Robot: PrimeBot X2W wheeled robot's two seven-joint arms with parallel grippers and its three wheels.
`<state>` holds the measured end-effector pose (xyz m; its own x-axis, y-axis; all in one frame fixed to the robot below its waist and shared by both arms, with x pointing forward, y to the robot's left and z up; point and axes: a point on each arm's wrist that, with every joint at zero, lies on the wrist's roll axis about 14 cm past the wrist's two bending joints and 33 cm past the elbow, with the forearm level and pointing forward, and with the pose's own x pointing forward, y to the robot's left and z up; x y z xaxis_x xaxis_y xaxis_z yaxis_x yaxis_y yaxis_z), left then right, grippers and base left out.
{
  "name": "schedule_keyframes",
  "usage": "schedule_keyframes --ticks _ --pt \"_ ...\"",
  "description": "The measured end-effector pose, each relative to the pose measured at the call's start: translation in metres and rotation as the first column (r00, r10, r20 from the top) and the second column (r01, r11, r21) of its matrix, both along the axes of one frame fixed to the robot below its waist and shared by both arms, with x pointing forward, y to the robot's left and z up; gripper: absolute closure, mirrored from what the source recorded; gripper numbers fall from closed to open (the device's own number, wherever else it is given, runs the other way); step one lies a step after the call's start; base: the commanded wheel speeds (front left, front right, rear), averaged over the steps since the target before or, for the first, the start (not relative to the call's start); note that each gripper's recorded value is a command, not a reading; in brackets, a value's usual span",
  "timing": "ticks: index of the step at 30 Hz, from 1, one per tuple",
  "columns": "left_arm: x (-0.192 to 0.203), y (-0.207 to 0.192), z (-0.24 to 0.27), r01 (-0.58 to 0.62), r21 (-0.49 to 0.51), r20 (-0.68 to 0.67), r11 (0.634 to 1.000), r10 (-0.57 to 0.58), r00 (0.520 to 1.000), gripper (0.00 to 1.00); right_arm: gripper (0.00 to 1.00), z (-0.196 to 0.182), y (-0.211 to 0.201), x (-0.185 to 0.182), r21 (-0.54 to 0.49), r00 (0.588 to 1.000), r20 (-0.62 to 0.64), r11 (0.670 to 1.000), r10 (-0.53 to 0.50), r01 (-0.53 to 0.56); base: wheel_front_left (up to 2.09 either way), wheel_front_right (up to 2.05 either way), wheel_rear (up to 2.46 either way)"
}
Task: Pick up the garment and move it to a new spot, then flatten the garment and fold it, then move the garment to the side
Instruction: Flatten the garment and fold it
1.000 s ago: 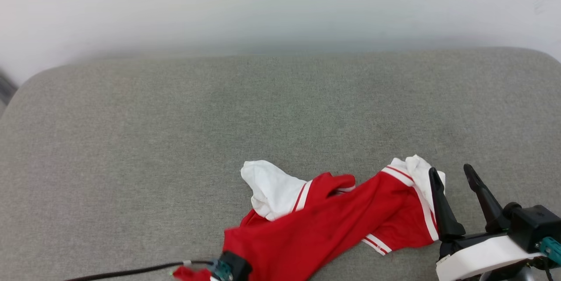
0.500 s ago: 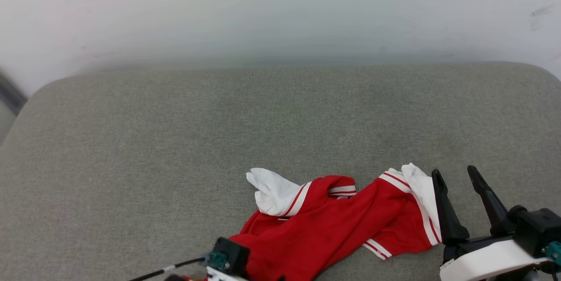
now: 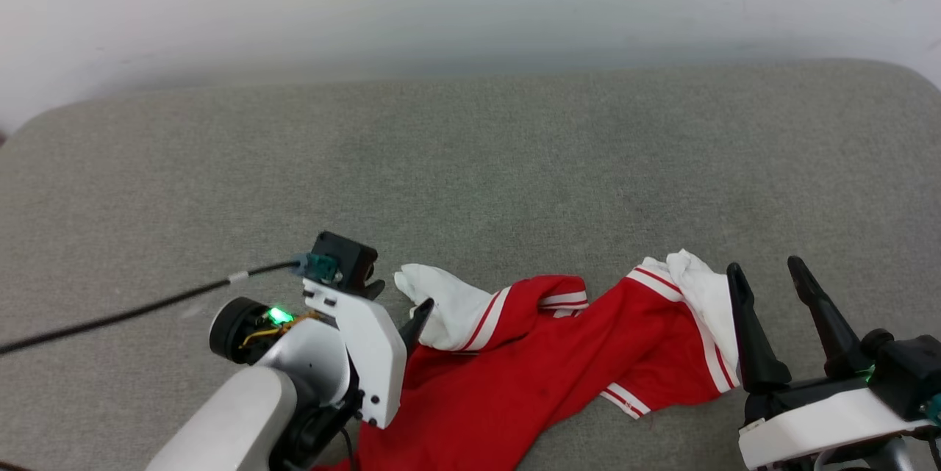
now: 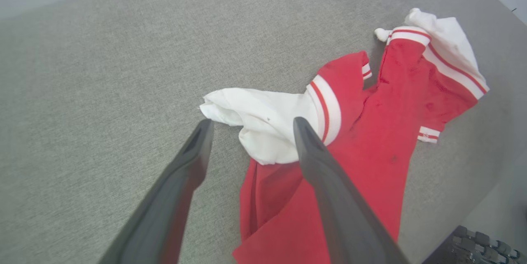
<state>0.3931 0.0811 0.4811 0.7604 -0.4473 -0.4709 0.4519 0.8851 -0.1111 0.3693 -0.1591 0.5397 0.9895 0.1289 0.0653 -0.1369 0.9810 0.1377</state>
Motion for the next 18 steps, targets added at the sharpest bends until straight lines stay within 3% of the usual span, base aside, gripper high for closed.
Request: schedule_keyframes --ticks 11,15,16,17,18 --pt "0.031 -0.001 -0.077 0.087 0.089 -0.322 0.992 -0.054 0.945 0.0 0.0 -0.036 -0.013 0.016 0.011 0.996 -0.078 0.999 -0.043 0.044 0.0 0.0 0.0" --pt "0.026 -0.005 -0.105 0.175 0.141 -0.445 0.974 -0.095 0.891 0.0 0.0 -0.046 -0.018 0.018 0.017 0.993 -0.1 0.998 -0.06 0.062 0.0 0.0 0.0" --pt "0.025 -0.006 -0.107 0.193 0.148 -0.457 0.97 -0.106 0.883 0.09 0.0 -0.046 -0.018 0.018 0.019 0.993 -0.101 0.998 -0.061 0.063 0.0 0.0 0.0" --pt "0.024 -0.007 -0.108 0.21 0.153 -0.466 0.966 -0.117 0.877 0.49 0.0 -0.047 -0.019 0.018 0.02 0.993 -0.102 0.998 -0.063 0.066 0.0 0.0 0.0" --pt "0.023 -0.008 -0.109 0.224 0.158 -0.471 0.962 -0.126 0.873 0.69 0.0 -0.048 -0.019 0.017 0.021 0.992 -0.105 0.997 -0.065 0.068 0.0 0.0 0.0"
